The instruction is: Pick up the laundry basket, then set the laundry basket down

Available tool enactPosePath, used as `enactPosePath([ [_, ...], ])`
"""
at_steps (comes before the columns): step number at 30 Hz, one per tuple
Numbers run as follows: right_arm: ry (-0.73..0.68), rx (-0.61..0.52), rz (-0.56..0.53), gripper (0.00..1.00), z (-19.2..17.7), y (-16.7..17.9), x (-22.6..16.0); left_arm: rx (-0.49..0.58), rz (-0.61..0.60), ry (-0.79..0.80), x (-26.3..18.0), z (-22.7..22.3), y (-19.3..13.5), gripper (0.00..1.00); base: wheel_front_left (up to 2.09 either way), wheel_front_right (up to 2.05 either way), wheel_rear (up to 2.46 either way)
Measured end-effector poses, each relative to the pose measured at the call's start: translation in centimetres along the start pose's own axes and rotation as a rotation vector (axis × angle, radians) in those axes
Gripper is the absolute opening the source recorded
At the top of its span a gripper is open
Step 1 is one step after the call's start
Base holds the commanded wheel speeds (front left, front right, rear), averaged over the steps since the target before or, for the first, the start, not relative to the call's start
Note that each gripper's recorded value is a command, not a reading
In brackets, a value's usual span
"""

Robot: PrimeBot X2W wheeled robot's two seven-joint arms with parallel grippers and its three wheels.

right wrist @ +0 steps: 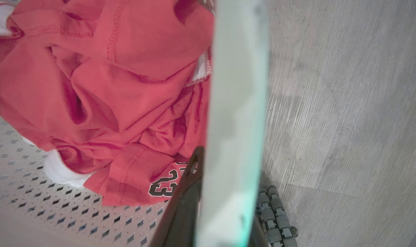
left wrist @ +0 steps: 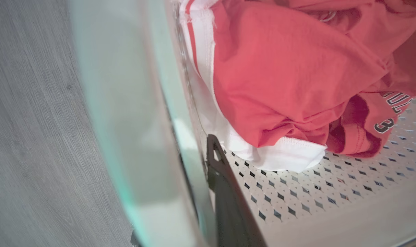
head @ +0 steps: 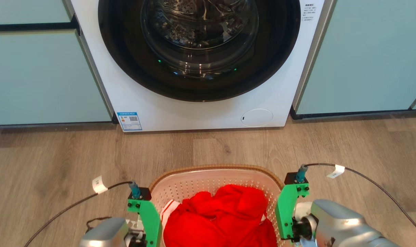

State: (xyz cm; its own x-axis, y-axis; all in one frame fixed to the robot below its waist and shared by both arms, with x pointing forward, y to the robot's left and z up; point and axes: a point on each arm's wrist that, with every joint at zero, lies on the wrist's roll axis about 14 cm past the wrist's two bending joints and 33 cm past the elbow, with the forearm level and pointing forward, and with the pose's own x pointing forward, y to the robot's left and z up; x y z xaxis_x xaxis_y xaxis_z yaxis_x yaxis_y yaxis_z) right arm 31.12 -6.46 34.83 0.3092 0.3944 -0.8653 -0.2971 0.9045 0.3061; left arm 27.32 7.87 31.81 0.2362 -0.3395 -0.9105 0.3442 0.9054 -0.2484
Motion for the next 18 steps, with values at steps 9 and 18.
enactPosePath([
  [9, 0.004, 0.001, 0.002, 0.0, -0.05, 0.01, 0.11, -0.002, -0.001, 0.003, 0.06, -0.08, 0.03, 0.0, 0.0, 0.0, 0.0],
  [18, 0.031, 0.013, 0.007, 0.0, -0.51, -0.18, 0.82, -0.014, -0.005, 0.029, 0.68, -0.55, 0.22, 0.0, 0.0, 0.0, 0.0],
])
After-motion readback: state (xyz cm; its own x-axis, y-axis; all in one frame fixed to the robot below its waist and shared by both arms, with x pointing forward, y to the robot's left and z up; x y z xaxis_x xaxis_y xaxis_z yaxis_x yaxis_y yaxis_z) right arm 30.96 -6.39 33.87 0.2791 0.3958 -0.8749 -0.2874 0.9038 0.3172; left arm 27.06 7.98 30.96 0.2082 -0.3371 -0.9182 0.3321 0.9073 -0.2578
